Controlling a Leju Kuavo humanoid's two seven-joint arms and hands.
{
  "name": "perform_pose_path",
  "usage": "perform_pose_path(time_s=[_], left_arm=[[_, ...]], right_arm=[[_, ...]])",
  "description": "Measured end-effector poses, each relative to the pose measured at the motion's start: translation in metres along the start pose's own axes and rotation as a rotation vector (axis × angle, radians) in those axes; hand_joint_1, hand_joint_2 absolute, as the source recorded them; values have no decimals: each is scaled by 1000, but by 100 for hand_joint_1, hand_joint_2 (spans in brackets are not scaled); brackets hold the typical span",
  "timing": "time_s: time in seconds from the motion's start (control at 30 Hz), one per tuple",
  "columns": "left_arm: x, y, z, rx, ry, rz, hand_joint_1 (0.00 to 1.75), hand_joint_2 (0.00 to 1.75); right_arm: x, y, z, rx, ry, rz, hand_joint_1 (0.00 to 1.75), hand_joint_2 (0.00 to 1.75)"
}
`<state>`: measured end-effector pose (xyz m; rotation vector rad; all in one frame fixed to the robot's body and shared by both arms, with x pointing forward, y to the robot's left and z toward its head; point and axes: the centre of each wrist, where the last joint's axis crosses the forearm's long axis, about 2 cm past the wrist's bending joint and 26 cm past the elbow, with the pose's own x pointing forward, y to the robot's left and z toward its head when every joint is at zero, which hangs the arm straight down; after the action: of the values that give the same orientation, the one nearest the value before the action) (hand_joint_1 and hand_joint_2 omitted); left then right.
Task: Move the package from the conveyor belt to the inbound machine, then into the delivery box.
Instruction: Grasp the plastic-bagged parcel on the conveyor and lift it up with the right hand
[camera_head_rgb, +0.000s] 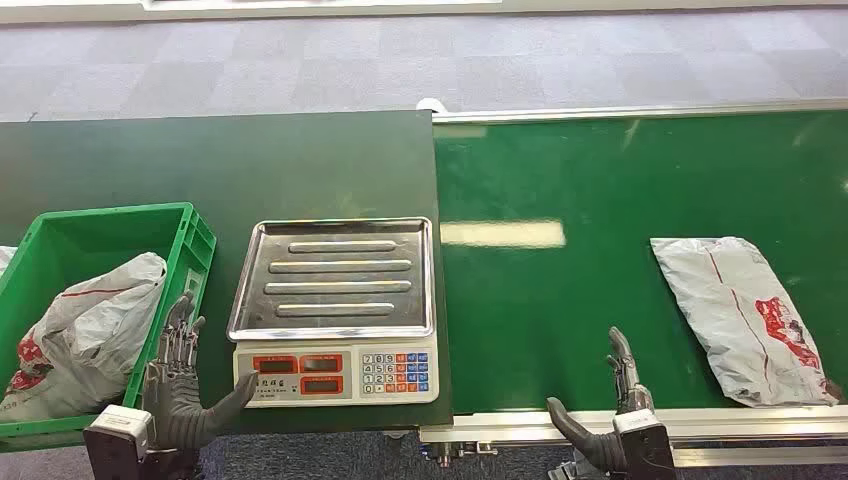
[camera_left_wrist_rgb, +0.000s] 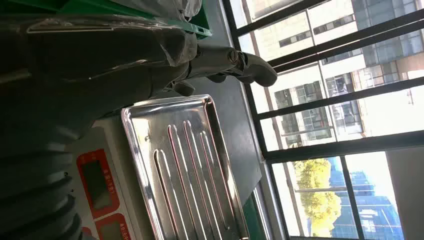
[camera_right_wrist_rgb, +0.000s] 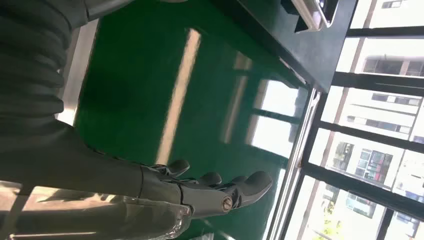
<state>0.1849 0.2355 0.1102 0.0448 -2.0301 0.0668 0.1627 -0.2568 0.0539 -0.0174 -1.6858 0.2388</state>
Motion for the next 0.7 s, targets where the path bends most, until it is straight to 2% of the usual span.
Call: perform_pose_path(time_s=[0.7], left_arm=[[0,-1,0,-22,12,-25,0,175]], right_arm=[[-1,0,2,17,3,-44,0,175]])
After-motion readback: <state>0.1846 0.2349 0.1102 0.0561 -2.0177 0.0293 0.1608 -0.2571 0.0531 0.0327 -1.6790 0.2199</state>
